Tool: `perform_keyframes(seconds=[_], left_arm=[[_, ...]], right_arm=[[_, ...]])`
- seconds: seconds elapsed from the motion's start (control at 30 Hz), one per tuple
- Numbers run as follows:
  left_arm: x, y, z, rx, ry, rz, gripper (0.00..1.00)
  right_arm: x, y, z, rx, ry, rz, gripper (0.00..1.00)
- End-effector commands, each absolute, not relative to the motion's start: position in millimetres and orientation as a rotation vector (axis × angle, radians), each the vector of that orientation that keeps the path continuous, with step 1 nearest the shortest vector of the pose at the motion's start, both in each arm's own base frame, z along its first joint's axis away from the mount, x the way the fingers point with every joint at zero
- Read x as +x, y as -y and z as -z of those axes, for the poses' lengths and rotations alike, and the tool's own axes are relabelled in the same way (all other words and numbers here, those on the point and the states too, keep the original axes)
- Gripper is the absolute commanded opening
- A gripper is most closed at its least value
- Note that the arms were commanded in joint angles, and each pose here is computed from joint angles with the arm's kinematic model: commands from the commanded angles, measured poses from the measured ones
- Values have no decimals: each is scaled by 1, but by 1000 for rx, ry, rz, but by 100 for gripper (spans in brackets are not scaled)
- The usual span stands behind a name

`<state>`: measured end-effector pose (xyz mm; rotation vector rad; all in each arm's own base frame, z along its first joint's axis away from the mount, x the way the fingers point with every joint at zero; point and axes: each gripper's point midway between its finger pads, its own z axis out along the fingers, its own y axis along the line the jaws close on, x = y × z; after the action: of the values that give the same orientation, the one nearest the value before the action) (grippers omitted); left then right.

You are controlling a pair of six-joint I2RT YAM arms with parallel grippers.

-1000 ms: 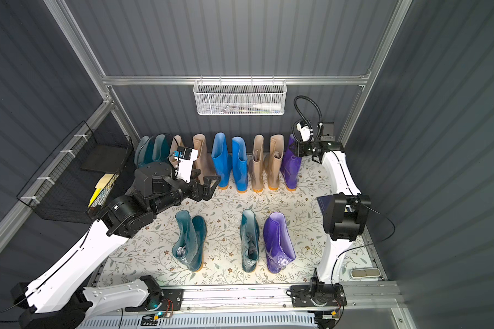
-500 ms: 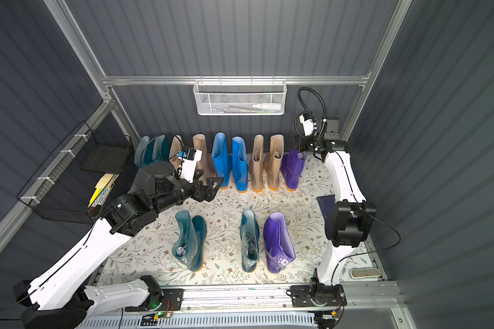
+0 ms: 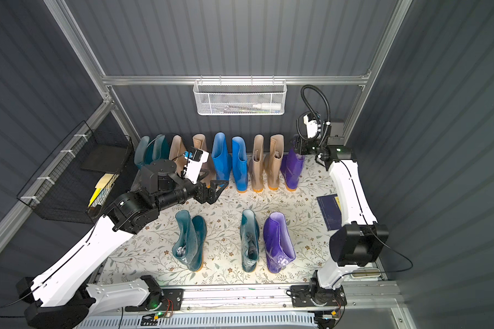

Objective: Match and arrange rain boots in pairs
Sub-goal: Place the rain boot at the center of the board, then pick up the rain boot at the center of the board.

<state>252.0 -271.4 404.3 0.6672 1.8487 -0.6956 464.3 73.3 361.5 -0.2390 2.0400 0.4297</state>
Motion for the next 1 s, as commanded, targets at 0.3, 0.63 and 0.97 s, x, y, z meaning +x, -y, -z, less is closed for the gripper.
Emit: perform_keyframes(seconds=[0.3, 0.63, 0.97], left_arm=[[218, 286, -393, 859, -1754, 844, 87], [197, 296, -381, 937, -1694, 982, 87], [197, 296, -368, 919, -1722, 989, 87]], right_arm=[[333, -101, -387, -231, -2022, -421, 72], [227, -107, -368, -280, -2133, -460, 74], [164, -116, -313, -281, -2335, -608, 76]])
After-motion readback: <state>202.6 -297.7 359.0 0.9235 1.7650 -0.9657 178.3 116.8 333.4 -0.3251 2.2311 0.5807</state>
